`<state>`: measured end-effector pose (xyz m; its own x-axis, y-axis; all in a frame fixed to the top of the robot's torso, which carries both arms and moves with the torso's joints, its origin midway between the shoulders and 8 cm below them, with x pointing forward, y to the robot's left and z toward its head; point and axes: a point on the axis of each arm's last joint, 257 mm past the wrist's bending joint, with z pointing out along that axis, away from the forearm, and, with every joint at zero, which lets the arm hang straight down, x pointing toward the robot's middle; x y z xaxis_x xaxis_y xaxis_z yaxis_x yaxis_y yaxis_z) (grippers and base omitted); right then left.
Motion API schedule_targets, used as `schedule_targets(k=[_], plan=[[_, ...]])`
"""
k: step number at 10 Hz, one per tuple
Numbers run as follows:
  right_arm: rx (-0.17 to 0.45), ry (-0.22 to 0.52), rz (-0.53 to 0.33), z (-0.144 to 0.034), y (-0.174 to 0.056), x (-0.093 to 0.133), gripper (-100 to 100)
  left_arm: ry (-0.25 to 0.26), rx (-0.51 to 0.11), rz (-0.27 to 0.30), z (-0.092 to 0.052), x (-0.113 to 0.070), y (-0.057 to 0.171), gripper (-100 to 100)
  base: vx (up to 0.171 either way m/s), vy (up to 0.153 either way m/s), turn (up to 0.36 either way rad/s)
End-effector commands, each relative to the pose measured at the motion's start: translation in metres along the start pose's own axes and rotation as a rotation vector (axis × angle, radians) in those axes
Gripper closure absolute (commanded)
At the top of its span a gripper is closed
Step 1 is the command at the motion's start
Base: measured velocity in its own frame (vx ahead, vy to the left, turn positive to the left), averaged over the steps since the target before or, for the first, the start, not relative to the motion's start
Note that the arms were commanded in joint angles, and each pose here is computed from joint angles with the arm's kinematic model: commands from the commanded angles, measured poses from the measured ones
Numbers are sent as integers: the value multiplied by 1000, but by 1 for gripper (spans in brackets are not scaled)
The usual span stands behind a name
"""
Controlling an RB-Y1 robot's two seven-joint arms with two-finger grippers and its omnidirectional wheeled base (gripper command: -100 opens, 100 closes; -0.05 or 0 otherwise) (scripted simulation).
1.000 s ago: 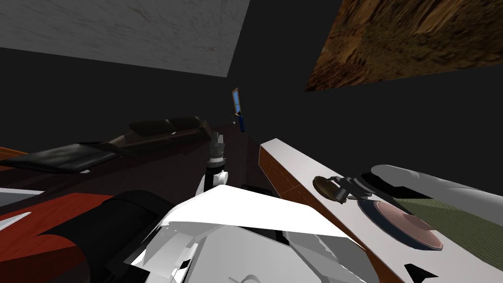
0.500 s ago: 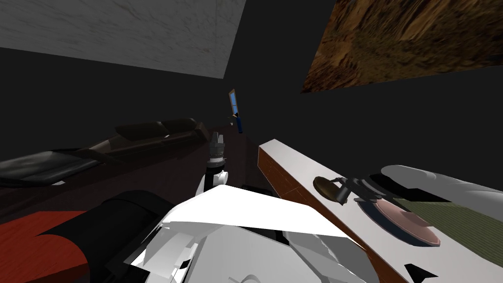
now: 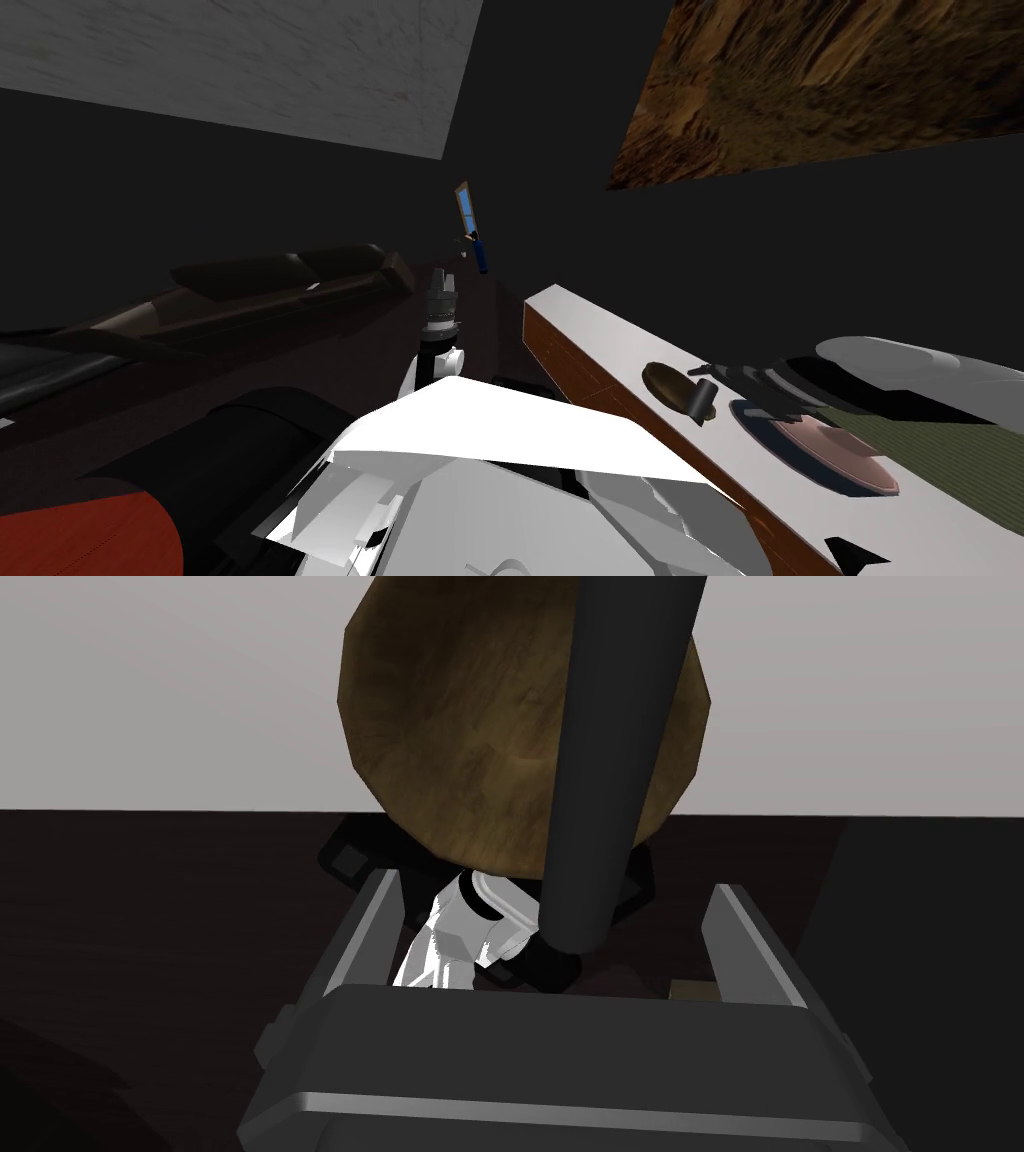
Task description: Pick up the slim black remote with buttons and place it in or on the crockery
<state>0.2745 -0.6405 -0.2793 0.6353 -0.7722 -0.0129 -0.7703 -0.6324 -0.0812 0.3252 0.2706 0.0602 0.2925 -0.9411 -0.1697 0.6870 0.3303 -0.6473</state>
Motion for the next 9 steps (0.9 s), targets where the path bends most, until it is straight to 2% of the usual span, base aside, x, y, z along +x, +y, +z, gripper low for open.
schedule_targets(k=[1, 2, 3, 4, 9], plan=[[1, -4, -26, -9, 8, 0, -100, 0, 0, 0, 0, 0, 0, 0, 121, 95, -153], [3, -5, -40, -15, 12, 0, -100, 0, 0, 0, 0, 0, 0, 0, 113, 86, -120], [2, -3, -27, -10, 10, 0, -100, 0, 0, 0, 0, 0, 0, 0, 50, 35, -25], [2, -4, -32, -10, 11, 0, 0, 0, 0, 0, 0, 0, 0, 0, 8, 7, 6], [2, -4, -32, -10, 11, 0, 0, 0, 0, 0, 0, 0, 0, 0, 0, 0, 0]])
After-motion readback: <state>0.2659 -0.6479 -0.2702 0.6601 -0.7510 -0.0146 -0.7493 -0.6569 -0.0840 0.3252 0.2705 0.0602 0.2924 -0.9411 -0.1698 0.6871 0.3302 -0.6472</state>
